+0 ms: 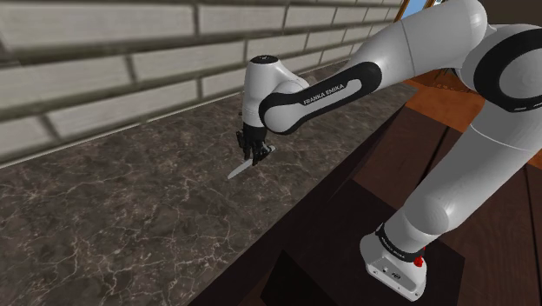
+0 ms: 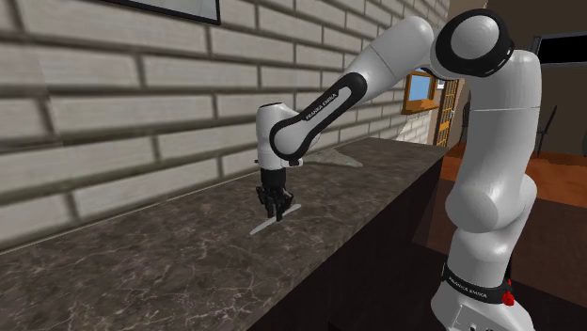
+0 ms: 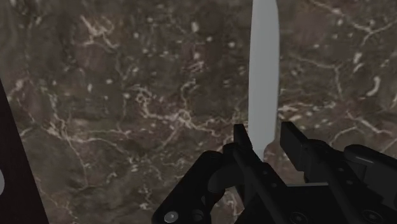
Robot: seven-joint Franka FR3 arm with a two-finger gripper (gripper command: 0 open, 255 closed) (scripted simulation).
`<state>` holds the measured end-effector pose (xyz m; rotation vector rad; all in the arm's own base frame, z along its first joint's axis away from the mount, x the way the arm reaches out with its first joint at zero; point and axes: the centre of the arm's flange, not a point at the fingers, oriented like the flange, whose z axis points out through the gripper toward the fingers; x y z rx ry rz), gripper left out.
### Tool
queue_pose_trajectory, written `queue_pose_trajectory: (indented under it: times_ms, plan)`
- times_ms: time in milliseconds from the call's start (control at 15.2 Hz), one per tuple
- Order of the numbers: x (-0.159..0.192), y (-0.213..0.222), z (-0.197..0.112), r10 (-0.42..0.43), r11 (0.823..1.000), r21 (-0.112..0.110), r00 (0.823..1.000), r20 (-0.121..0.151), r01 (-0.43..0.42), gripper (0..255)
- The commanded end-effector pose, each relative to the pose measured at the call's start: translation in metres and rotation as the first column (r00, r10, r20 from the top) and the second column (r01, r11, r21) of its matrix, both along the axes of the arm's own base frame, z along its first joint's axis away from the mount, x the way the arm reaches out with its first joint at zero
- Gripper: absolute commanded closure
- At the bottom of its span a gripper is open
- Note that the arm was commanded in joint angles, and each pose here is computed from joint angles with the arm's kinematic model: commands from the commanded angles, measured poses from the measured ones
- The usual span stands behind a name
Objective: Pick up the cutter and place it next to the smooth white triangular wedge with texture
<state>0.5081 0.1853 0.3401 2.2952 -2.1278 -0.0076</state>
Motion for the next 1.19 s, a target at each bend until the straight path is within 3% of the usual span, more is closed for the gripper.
queue_pose_trajectory:
  times_ms: [0,462,1122]
  plan:
    - [0.000,0.000,0.000,0.000,1.000,0.000,1.000,0.000,0.000,255]
    - [0.000,0.000,0.000,0.000,1.000,0.000,1.000,0.000,0.000,255]
    - [0.000,0.000,0.053,0.000,1.000,0.000,1.000,0.000,0.000,255]
